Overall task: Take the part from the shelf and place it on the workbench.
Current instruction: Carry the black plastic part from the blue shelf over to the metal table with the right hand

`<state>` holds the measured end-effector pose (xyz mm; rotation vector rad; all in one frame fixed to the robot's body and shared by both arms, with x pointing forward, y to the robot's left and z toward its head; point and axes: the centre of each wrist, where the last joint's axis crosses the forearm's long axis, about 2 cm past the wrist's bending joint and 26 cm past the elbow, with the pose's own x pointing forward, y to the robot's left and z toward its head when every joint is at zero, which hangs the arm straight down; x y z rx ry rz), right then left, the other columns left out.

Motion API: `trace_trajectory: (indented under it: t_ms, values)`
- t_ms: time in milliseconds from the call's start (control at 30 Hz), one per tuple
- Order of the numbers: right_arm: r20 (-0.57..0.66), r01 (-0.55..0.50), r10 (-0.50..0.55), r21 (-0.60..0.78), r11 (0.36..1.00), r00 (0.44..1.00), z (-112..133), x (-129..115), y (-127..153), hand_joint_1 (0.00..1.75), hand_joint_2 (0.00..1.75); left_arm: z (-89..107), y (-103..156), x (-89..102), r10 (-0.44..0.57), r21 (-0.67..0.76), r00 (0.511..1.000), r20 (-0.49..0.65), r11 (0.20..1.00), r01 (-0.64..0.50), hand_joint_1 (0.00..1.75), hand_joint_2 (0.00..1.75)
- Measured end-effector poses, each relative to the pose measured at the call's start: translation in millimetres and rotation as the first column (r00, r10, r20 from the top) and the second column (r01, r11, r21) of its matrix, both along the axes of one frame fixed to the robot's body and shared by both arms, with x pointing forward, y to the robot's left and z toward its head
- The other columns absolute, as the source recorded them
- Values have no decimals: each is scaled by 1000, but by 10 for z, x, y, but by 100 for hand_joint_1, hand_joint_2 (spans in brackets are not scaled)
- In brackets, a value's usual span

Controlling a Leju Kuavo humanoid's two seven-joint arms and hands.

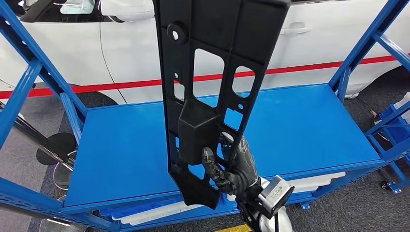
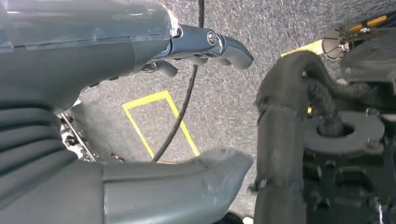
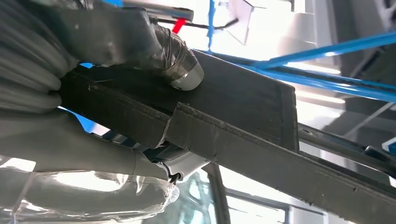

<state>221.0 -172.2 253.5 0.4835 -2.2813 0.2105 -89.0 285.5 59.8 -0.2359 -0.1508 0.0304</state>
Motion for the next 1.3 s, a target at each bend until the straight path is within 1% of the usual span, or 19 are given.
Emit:
trace_trajectory:
  t_ms: [200, 433, 467, 500, 533, 567, 600, 633, 667, 700, 733, 767, 800, 833, 900, 933, 967, 1100, 1300]
  values:
    - [-75, -8, 7, -12, 1000, 997, -207, -81, -51, 175, 175, 53, -46, 17, 7, -11, 1000, 16, 1000, -7, 0, 175]
    - [-106, -13, 10, -25, 1000, 994, -287, -109, -66, 175, 175, 76, -70, 36, 11, -6, 1000, 27, 1000, -11, 0, 175]
    - [-106, -7, 3, -31, 999, 994, -291, -111, -68, 175, 175, 65, -60, 70, 15, 23, 999, 44, 1000, -16, 0, 175]
    - [-105, 11, -15, -43, 999, 994, -295, -118, -69, 175, 175, -8, -34, 160, 18, 85, 996, 82, 996, -25, 0, 175]
    - [-103, 40, -46, -58, 998, 994, -300, -131, -73, 175, 175, -151, 10, 342, 12, 179, 989, 147, 983, -39, 0, 175]
    - [-99, 75, -83, -77, 994, 992, -301, -148, -79, 175, 175, -383, 90, 592, -8, 310, 970, 241, 948, -69, 0, 175]
    - [-94, 107, -116, -91, 990, 989, -296, -166, -88, 175, 175, -647, 178, 867, -52, 439, 931, 362, 890, -121, 0, 175]
    - [-91, 128, -138, -101, 987, 986, -288, -184, -98, 175, 175, -876, 266, 1117, -125, 539, 867, 483, 823, -182, 0, 175]
    - [-88, 140, -149, -105, 985, 985, -278, -203, -108, 175, 175, -1072, 340, 1266, -221, 608, 784, 580, 758, -236, 0, 175]
    - [-87, 145, -154, -103, 984, 984, -269, -224, -122, 175, 175, -1216, 375, 1339, -304, 632, 700, 647, 727, -268, 0, 175]
    - [-86, 148, -157, -99, 984, 984, -263, -246, -138, 175, 175, -1317, 402, 1378, -359, 632, 633, 686, 725, -274, 0, 175]
    - [-83, 151, -159, -94, 984, 984, -252, -265, -159, 175, 175, -1403, 417, 1390, -380, 613, 594, 709, 748, -253, 0, 175]
    - [-79, 154, -161, -89, 984, 984, -241, -279, -180, 175, 175, -1464, 424, 1409, -369, 585, 592, 717, 780, -222, 0, 175]
    - [-75, 156, -163, -87, 984, 984, -233, -291, -197, 175, 175, -1508, 412, 1431, -343, 557, 618, 707, 809, -188, 0, 175]
    - [-74, 160, -166, -83, 984, 983, -228, -311, -216, 175, 175, -1569, 390, 1449, -294, 528, 710, 640, 839, -129, 0, 175]
    - [-76, 161, -167, -82, 983, 983, -229, -319, -223, 175, 175, -1590, 376, 1444, -281, 523, 743, 607, 846, -108, 0, 175]
    - [-76, 163, -169, -81, 983, 983, -229, -327, -230, 175, 175, -1606, 371, 1441, -272, 518, 766, 582, 851, -91, 0, 175]
    - [-71, 173, -179, -79, 982, 981, -222, -349, -266, 175, 175, -1638, 341, 1465, -262, 497, 795, 547, 866, -57, 0, 175]
    - [-71, 179, -185, -79, 981, 980, -232, -358, -283, 175, 175, -1658, 297, 1463, -255, 478, 809, 529, 878, -36, 0, 175]
